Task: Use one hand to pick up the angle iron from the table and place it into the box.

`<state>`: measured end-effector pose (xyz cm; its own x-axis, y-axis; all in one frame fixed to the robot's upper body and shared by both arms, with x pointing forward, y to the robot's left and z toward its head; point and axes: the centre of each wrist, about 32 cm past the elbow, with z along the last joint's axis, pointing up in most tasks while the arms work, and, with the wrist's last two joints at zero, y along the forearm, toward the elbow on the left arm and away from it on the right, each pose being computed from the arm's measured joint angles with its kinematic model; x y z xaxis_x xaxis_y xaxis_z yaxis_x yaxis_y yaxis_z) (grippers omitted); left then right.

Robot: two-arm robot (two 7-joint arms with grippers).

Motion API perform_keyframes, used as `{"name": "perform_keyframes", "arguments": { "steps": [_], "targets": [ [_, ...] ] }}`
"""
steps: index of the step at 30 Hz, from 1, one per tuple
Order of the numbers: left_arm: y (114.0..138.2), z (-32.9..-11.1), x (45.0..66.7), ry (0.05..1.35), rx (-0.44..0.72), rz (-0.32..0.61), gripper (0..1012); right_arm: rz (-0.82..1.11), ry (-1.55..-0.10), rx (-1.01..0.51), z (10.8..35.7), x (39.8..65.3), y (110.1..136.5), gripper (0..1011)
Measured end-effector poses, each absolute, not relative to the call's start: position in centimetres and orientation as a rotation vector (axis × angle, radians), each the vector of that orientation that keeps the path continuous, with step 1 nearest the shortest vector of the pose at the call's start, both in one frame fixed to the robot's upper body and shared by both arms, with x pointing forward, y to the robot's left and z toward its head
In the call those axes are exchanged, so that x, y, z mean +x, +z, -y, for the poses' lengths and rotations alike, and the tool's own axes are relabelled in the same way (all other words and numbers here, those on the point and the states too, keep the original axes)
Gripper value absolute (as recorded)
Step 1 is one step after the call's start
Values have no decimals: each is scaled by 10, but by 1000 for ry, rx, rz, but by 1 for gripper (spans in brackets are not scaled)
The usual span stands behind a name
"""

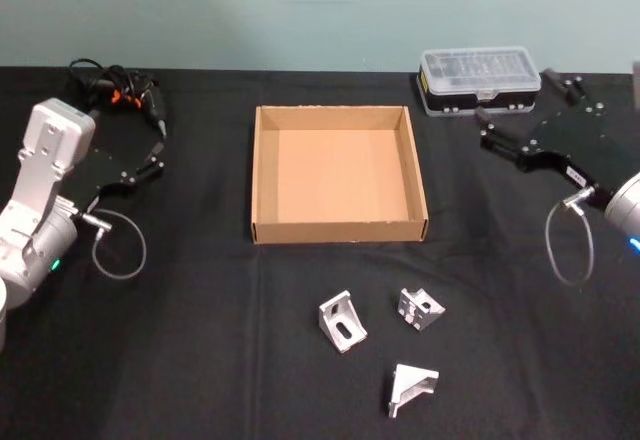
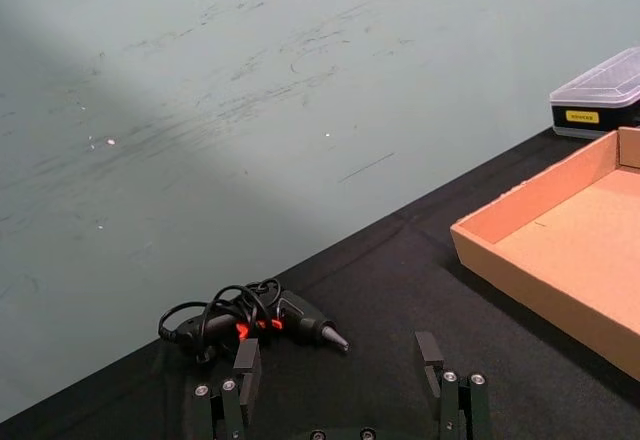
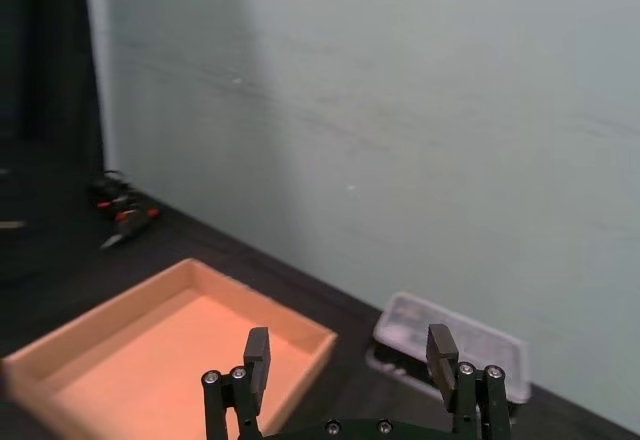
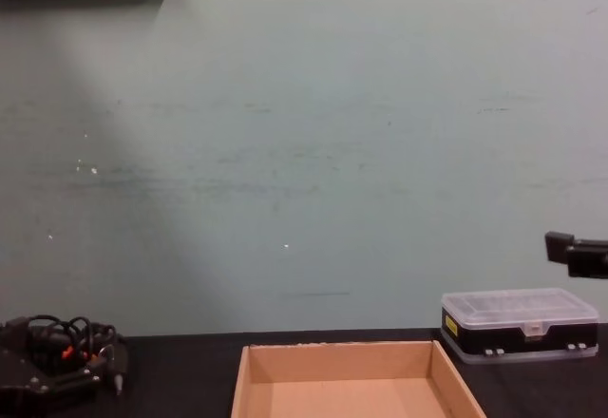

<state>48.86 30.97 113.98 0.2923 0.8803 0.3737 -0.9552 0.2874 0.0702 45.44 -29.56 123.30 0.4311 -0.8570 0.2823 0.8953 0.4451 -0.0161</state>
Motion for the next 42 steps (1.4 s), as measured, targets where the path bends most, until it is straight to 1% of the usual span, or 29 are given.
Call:
{"name": "perform_keyframes", "arguments": {
  "steps": [4, 8, 11, 30, 42],
  "targets": [
    [1140, -310, 489, 1248, 305, 285, 1000, 203, -1046, -187, 290, 444, 1238, 1000],
    [1140, -310, 489, 1248, 304, 285, 1000, 160, -1015, -188, 288, 438, 1239, 1000],
    [1140, -310, 489, 1248, 304, 285, 1000, 111, -961, -209, 287, 433, 1239, 1000],
    [1140, -310, 489, 1248, 304, 285, 1000, -79, -766, -381, 282, 418, 1227, 1000],
    [1140, -310, 489, 1248, 304, 285, 1000, -130, -691, -460, 278, 417, 1226, 1000]
  ]
}}
